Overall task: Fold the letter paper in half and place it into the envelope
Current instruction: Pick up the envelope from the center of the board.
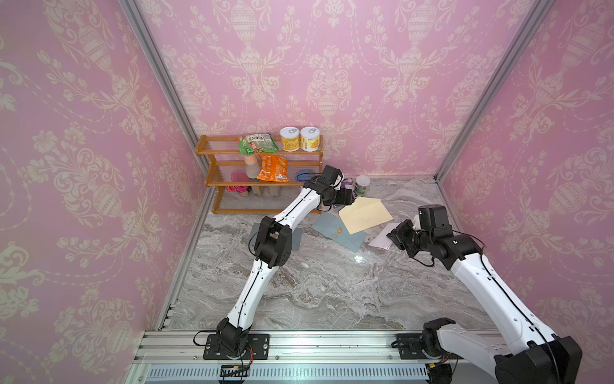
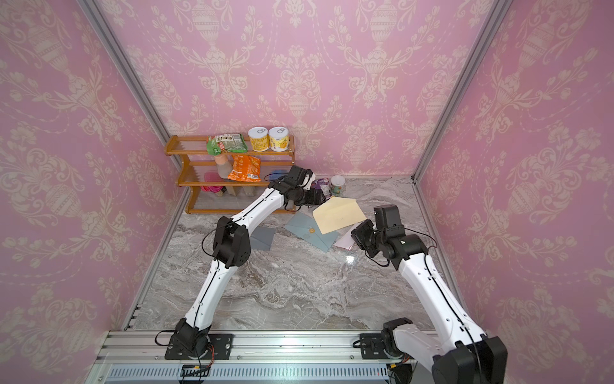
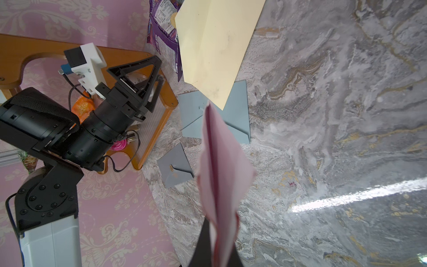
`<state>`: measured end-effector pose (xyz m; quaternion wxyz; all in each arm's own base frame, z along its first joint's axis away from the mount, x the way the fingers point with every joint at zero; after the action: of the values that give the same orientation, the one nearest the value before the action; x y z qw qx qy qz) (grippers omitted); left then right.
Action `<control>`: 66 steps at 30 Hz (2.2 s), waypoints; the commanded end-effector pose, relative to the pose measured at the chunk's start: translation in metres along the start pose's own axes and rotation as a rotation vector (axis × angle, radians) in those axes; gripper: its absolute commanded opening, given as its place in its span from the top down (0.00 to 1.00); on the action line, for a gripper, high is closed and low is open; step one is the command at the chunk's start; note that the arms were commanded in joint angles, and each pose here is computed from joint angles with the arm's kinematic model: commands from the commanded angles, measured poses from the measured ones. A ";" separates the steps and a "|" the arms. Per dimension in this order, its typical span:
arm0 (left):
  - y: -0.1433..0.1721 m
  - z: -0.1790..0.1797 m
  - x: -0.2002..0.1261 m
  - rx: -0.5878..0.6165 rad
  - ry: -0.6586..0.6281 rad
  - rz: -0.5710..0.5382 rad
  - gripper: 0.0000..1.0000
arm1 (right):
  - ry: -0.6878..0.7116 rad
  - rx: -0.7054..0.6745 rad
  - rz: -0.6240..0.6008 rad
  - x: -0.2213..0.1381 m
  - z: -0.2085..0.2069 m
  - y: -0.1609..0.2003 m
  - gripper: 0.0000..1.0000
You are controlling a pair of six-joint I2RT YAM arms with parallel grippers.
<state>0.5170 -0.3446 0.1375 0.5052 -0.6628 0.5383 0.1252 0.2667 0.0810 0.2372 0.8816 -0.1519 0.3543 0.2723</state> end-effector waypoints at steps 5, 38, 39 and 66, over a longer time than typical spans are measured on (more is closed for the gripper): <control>0.010 -0.006 0.027 -0.051 0.027 0.017 0.16 | -0.028 -0.022 0.017 -0.011 0.001 0.000 1.00; 0.035 -0.007 0.067 -0.076 0.031 0.061 0.42 | -0.095 0.088 -0.012 -0.012 -0.014 -0.007 1.00; 0.035 -0.008 0.068 -0.076 0.035 0.062 0.47 | -0.095 0.090 -0.013 -0.012 -0.015 -0.007 1.00; 0.036 -0.070 0.011 -0.089 0.260 0.107 1.00 | -0.091 0.032 -0.064 -0.016 -0.020 -0.016 1.00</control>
<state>0.4767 -0.4002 0.0847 0.3941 -0.6586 0.6284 0.1265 0.2531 0.0562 0.2364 0.9082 -0.1121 0.3184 0.2473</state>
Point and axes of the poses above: each gripper's point midway between its finger pads, its own x axis out along the fingers, its own z axis along the line the jaws close on, y = z × x, the point moved 5 cm from there along -x, back along the fingers, and after that the axes turned 4 degrees about x, right-handed, at the moved point
